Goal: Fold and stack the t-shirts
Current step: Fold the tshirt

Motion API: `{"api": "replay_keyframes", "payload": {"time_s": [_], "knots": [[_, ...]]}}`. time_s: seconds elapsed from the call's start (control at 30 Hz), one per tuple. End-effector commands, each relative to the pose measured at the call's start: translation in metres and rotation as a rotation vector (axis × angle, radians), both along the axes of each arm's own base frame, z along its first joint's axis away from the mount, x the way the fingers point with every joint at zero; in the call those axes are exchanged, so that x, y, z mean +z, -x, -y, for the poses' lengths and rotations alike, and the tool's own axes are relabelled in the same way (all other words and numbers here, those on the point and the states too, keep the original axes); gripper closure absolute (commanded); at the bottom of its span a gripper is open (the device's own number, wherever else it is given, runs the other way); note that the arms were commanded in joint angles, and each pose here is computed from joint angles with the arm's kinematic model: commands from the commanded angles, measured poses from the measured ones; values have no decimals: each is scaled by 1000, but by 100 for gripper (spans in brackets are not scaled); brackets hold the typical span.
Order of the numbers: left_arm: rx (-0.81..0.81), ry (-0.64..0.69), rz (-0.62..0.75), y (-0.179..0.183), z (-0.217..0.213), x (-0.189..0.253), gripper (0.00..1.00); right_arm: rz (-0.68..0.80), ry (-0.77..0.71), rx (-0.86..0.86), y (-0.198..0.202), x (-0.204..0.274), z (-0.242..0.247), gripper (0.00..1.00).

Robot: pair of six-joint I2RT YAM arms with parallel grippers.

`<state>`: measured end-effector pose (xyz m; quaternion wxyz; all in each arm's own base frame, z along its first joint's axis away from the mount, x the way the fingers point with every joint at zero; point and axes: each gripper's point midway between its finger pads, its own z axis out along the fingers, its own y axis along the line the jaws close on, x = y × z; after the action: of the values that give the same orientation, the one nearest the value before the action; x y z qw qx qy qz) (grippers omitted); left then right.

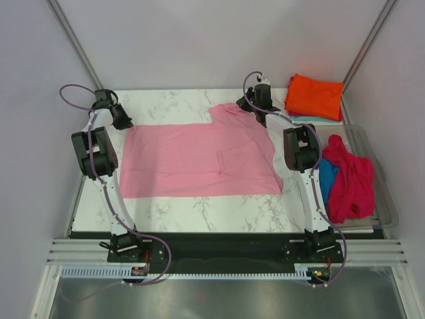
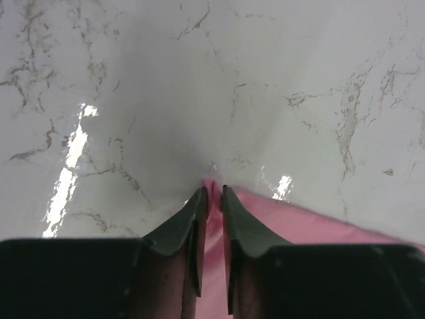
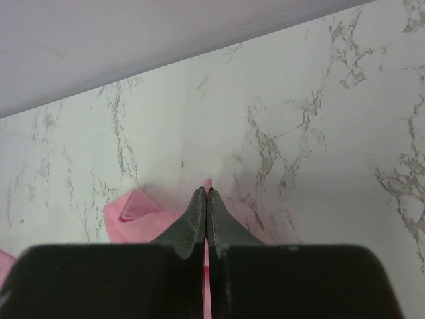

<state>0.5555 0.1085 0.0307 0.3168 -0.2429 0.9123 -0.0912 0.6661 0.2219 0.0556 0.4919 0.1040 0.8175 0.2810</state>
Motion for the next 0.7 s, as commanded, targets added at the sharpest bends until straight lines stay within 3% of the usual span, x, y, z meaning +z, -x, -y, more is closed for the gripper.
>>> {"api": "replay_keyframes", "payload": {"time_s": [0.0,0.13,0.4,0.67], "knots": [[-59,-17,41,-10,4,9,82,61,-26,10,-6,30,-2,100],[-53,-34,48,-9,2,17,98,65,-27,8,-7,34,-1,100],[11,-49,43,10,-2,44,98,162,-12,99,2,77,-9,100],[31,0,82,42,15,84,98,302,22,265,52,137,-17,100]]}}
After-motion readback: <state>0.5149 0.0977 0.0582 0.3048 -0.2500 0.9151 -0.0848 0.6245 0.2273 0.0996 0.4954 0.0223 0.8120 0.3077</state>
